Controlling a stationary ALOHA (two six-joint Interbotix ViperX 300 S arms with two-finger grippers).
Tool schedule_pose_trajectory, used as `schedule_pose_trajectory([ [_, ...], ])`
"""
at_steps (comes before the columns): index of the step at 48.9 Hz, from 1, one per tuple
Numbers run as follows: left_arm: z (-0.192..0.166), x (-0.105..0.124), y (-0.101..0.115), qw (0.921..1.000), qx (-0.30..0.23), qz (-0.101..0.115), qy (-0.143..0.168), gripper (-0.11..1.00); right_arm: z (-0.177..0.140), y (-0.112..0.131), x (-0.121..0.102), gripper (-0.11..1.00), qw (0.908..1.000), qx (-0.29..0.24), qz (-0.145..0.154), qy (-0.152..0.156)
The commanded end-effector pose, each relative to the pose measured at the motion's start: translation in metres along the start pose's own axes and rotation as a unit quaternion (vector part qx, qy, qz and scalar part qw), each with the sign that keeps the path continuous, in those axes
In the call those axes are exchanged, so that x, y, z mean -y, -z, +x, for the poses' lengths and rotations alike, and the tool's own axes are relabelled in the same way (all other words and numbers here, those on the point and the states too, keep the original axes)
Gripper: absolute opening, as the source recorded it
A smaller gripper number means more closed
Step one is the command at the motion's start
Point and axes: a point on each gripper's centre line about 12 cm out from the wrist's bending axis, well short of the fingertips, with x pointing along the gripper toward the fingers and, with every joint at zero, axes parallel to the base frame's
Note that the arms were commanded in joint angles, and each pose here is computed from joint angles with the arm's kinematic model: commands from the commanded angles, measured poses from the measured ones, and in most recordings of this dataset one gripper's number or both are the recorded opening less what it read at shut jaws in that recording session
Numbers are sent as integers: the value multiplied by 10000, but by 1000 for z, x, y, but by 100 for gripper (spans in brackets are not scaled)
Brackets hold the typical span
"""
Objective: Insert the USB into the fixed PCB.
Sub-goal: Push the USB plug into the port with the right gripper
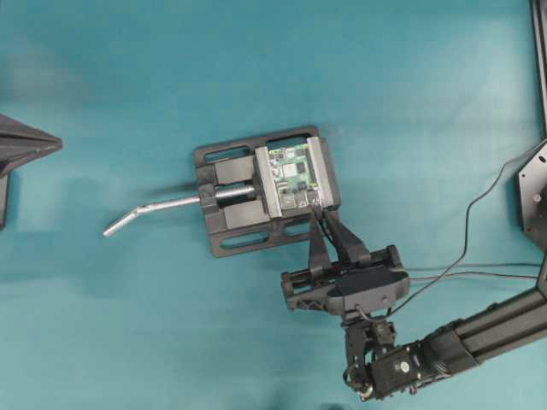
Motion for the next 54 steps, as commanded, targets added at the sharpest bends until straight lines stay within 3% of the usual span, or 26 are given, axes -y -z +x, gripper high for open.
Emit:
schedule_pose_trajectory([
  [1, 0, 0, -5, 10000, 55, -28, -21, 0, 12, -16, -7, 21, 9997, 30, 212, 124],
  [25, 0, 0, -5, 10000, 55, -28, -21, 0, 22, -19, -6, 21, 9993, 141, 205, 275],
  [54, 0, 0, -5, 10000, 55, -28, -21, 0, 22, -20, -8, 21, 9993, 151, 277, 203],
])
